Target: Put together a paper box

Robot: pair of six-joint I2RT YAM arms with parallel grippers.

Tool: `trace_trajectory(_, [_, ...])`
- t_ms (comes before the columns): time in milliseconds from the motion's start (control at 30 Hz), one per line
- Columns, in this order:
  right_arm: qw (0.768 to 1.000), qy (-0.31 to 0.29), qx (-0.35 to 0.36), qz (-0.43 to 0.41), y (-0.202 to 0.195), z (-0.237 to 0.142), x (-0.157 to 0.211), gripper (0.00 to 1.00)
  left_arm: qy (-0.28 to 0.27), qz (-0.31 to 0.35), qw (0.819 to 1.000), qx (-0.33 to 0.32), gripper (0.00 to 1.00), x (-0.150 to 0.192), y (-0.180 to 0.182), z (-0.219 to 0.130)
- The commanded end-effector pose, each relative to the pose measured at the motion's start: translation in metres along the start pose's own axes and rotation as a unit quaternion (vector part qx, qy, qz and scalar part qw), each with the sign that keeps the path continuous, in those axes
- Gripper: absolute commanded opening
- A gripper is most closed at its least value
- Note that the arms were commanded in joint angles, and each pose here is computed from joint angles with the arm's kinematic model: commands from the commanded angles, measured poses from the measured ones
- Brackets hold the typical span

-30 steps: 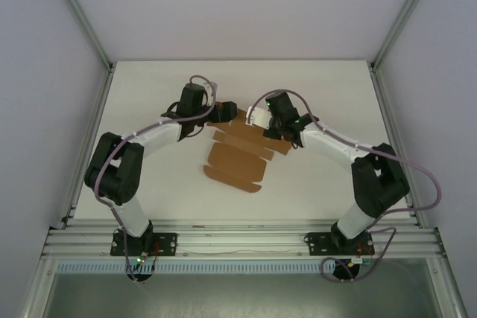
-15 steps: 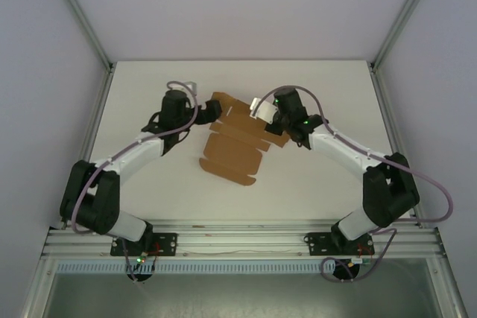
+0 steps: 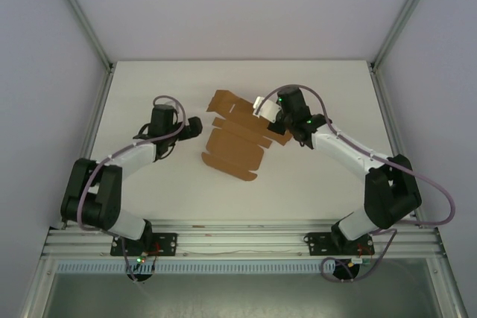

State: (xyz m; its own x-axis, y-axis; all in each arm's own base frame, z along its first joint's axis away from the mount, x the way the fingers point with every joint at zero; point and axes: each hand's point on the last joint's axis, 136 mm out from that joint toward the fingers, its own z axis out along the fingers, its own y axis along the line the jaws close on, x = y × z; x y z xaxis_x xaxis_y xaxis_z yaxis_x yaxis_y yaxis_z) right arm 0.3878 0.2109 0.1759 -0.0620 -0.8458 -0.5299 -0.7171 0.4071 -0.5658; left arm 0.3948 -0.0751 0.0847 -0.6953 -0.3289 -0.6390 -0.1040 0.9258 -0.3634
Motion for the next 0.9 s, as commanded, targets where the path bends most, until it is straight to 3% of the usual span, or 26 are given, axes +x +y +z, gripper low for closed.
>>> trace_trajectory(0, [1.0,-0.006,-0.013,0.015,0.003,-0.001,-0.002,0.0,-0.011,0.016,0.998,0.061,1.0,-0.014,-0.024,0.01])
trace_trajectory(267, [1.0,-0.009,-0.021,0.022,0.005,-0.001,-0.003,0.0,0.003,0.024,0.984,0.179,0.98,-0.01,-0.063,0.013])
trace_trajectory(633, [0.999,-0.025,-0.024,0.037,0.004,-0.003,-0.012,0.0,0.052,0.029,0.957,0.285,0.77,0.018,-0.098,0.011])
trace_trajectory(867, [0.997,-0.038,-0.024,0.057,0.004,-0.001,-0.016,0.0,0.062,0.036,0.948,0.311,0.62,0.03,-0.118,0.015])
